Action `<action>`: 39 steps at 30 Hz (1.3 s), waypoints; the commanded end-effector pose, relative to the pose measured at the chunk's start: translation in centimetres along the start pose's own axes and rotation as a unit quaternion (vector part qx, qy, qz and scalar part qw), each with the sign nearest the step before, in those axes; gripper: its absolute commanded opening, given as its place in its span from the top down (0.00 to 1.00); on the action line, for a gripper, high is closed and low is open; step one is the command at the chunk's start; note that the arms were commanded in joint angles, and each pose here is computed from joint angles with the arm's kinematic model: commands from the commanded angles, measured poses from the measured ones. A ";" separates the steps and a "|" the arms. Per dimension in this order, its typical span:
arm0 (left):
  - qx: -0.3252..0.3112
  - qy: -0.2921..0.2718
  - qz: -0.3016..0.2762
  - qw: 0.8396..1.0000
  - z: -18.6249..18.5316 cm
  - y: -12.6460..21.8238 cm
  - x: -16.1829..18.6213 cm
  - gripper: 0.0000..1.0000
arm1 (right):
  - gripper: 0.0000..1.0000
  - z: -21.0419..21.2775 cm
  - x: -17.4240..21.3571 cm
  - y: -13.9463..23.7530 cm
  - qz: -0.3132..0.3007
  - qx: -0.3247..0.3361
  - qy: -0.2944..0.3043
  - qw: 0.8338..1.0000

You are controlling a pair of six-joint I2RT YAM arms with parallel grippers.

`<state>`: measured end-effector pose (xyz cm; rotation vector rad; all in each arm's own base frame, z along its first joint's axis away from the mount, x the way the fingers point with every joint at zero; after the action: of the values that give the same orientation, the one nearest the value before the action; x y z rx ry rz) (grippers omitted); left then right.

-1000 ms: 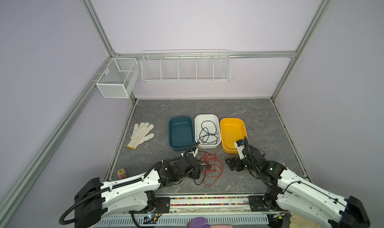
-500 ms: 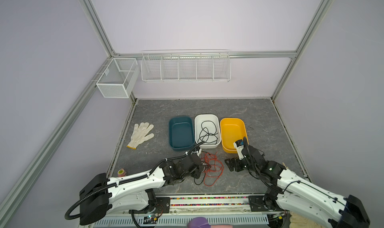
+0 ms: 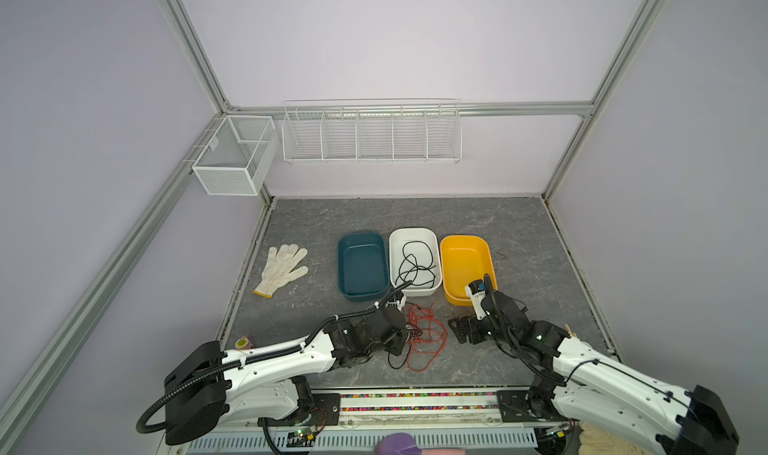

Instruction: Untangle the cables

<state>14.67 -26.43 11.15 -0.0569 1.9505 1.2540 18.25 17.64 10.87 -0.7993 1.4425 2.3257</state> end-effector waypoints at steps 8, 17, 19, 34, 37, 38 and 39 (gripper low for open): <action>0.011 0.000 -0.022 1.000 -0.8 0.9 -1.6 0.80 | 0.09 0.9 0.2 -0.3 0.002 -0.017 0.013 1.000; 0.022 0.004 -0.030 0.999 -1.0 1.7 -2.0 0.93 | 0.09 2.2 0.9 -1.1 0.022 -0.026 0.044 0.998; 0.023 0.004 -0.032 0.999 -1.1 1.9 -2.2 0.94 | 0.10 2.5 1.1 -1.3 0.027 -0.025 0.055 0.998; 0.044 0.001 -0.009 0.999 -1.6 1.5 -1.2 0.72 | 0.09 3.4 1.5 -1.8 0.034 -0.007 0.087 0.996; 0.042 0.000 -0.001 0.999 -1.7 1.1 -0.9 0.74 | 0.09 3.4 1.5 -1.7 0.032 -0.006 0.089 0.996; 0.041 -0.001 0.001 0.999 -1.7 0.9 -0.9 0.76 | 0.09 3.4 1.5 -1.7 0.032 -0.007 0.088 0.996; 0.040 -0.001 0.003 0.999 -1.7 0.8 -0.9 0.77 | 0.09 3.4 1.5 -1.7 0.032 -0.006 0.087 0.996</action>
<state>13.88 -26.96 12.11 -0.0202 1.9970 1.1912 16.54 21.00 8.99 -0.9593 1.5774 2.3841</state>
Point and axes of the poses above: each gripper's point midway between its finger pads, its own y axis back along the fingers, its own z axis along the line the jaws close on, x = y × z, the point moved 2 cm from there along y, back along the fingers, and after that the axes turned 6 degrees about -y, right-handed, at the moved point
